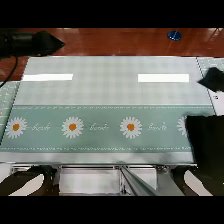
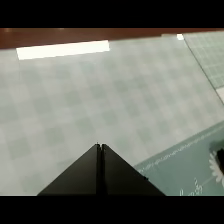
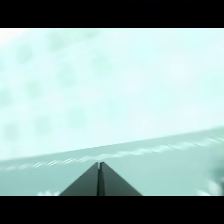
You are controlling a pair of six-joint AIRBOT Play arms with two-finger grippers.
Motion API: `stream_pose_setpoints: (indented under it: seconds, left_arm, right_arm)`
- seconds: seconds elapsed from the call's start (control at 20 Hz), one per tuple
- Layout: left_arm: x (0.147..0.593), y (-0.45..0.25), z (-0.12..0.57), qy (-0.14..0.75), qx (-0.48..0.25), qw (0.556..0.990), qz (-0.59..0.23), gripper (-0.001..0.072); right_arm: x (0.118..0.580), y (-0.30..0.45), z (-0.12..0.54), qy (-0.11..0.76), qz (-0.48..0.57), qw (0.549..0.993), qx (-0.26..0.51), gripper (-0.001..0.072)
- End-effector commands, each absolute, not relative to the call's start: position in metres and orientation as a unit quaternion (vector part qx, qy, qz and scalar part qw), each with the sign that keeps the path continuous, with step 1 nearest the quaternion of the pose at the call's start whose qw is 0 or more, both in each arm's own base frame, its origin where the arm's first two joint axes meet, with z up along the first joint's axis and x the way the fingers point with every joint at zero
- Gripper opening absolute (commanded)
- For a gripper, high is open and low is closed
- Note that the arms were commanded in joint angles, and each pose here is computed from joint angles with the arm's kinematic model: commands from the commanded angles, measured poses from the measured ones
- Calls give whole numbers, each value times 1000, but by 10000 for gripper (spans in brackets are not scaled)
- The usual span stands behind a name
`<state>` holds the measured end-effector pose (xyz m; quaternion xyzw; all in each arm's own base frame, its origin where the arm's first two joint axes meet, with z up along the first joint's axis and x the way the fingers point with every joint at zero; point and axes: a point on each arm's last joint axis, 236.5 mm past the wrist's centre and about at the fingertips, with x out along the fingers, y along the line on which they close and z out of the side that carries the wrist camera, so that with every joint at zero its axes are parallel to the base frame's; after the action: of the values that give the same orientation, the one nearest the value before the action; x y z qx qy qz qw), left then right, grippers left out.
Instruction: Fold the shirts.
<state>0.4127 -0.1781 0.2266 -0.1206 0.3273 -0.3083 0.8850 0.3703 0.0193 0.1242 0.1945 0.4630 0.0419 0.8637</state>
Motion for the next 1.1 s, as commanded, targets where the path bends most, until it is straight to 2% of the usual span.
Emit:
stream_pose_setpoints:
  seconds: [0.0,0.1,0.2,1.05]
  left_arm:
    - [399,-183,151,428,5,871,-242,17]
    - [387,-158,82,499,10,851,-162,18]
    - [374,-153,49,537,-9,831,-147,18]
    - [382,-155,52,524,-11,839,-149,18]
  right_arm:
    - [386,117,78,516,114,846,72,18]
    - [385,109,39,561,74,824,33,18]
    - [381,96,14,597,43,800,33,18]
    - [380,93,10,603,36,796,35,18]
